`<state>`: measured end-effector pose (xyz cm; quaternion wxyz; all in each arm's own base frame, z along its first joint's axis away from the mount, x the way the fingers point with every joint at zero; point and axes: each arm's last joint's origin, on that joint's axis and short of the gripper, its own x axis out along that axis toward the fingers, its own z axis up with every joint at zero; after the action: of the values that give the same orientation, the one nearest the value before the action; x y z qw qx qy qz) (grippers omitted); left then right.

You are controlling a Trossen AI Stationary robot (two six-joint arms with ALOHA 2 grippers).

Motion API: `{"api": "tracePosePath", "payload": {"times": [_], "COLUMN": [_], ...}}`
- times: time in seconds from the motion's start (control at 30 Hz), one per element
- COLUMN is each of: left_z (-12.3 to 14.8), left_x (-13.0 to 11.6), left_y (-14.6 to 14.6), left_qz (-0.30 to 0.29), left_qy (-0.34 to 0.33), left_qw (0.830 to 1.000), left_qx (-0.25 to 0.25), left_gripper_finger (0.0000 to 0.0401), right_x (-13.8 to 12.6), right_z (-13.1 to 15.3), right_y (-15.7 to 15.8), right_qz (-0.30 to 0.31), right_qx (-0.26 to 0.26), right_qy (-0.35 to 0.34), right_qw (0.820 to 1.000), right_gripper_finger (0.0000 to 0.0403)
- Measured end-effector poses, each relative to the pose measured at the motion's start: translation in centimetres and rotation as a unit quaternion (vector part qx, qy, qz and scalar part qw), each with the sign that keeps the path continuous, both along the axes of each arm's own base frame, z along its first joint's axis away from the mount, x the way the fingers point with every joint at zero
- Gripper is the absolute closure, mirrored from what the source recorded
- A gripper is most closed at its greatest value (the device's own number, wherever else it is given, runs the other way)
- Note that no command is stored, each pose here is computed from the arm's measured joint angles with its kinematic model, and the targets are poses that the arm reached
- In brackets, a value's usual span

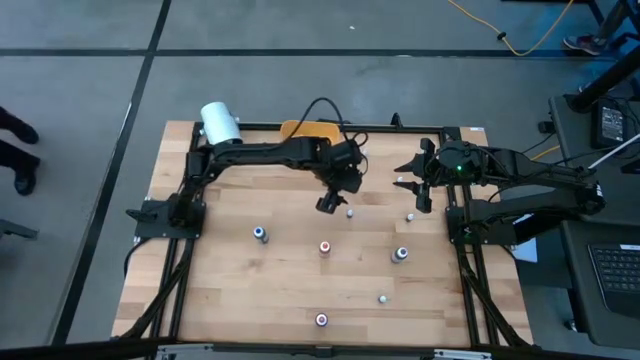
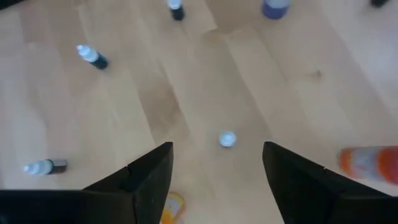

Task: Pick & Place food coloring
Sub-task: Put the left red food coloring bottle into the yellow bin

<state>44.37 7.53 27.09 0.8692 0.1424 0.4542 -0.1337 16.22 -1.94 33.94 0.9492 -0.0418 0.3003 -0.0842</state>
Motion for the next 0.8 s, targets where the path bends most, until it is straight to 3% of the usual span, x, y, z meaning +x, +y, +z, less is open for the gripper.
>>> {"api": "tracePosePath", "payload": {"times": [0.47,0.8], "left_z": [-6.9,-10.0], "left_x": [2.7,3.7], "left_y": [-1.2,-1.7], "left_qz": [-0.050,-0.056], "left_qy": [0.058,0.072], "left_qw": [0.997,0.995], "left_qx": [0.018,0.038], "left_gripper_finger": [0.0150,0.0150], "right_x": [0.0,0.0], "right_z": [0.0,0.0], "right_y": [0.0,0.0], "right_qz": [0.000,0.000], "right_qx": [0.000,0.000], "right_qy": [0.000,0.000], "right_qw": [1.000,1.000], "right_gripper_finger": [0.0234,0.0234]}}
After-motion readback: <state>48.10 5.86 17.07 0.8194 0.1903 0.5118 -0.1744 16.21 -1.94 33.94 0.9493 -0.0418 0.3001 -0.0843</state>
